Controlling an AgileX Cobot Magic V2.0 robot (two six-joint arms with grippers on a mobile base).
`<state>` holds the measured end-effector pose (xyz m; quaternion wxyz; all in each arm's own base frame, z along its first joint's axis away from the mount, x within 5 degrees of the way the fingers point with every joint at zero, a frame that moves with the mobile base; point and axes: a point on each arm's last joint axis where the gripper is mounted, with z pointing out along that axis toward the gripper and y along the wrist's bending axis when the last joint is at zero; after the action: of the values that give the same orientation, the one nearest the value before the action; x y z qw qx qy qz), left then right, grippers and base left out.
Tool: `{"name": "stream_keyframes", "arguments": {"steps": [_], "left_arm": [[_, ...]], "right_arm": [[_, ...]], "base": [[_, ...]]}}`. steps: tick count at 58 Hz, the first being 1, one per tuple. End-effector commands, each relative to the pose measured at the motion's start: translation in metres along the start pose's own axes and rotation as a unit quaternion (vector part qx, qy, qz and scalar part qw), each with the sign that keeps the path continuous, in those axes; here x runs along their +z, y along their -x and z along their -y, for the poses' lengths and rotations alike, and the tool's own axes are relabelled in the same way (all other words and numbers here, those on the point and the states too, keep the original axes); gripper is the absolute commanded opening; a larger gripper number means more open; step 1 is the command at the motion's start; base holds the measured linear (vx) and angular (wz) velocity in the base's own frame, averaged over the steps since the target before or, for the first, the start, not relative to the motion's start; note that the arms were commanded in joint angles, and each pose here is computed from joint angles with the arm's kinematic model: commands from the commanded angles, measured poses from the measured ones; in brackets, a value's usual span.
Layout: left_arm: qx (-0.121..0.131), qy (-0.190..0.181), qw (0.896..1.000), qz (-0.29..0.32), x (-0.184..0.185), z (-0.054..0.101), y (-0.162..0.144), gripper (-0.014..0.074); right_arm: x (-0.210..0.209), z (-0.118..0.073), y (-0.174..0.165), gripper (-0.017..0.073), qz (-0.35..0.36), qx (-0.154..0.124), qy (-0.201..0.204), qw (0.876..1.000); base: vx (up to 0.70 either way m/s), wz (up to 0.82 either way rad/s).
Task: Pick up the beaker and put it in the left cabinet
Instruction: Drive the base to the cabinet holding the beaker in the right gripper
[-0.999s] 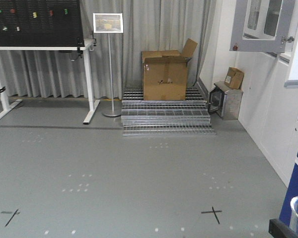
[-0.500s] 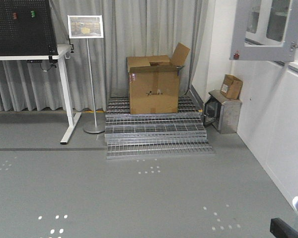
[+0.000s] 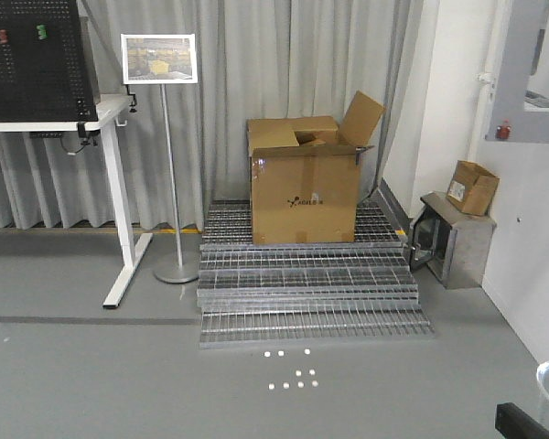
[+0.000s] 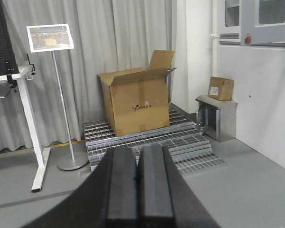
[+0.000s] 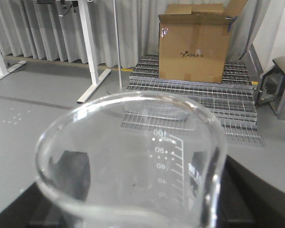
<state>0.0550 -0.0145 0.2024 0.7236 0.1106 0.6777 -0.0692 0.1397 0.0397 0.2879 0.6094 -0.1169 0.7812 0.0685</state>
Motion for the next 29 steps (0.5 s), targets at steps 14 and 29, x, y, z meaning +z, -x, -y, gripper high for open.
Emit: {"name": "stream_keyframes", "arguments": {"steps": [14,29], "left_arm": [[-0.006,0.002,0.999,0.043,-0.0013,-0.0003,0.0031,0.0001],[-0.006,0.002,0.999,0.043,-0.0013,-0.0003,0.0031,0.0001]], "right_arm": [[-0.0019,-0.0024,0.0172,-0.0005,0.050,-0.003,0.015,0.999],[-0.0019,-0.0024,0.0172,-0.0005,0.050,-0.003,0.015,0.999]], "base": [[0.68,-0.05],[0.65,-0.07]]}}
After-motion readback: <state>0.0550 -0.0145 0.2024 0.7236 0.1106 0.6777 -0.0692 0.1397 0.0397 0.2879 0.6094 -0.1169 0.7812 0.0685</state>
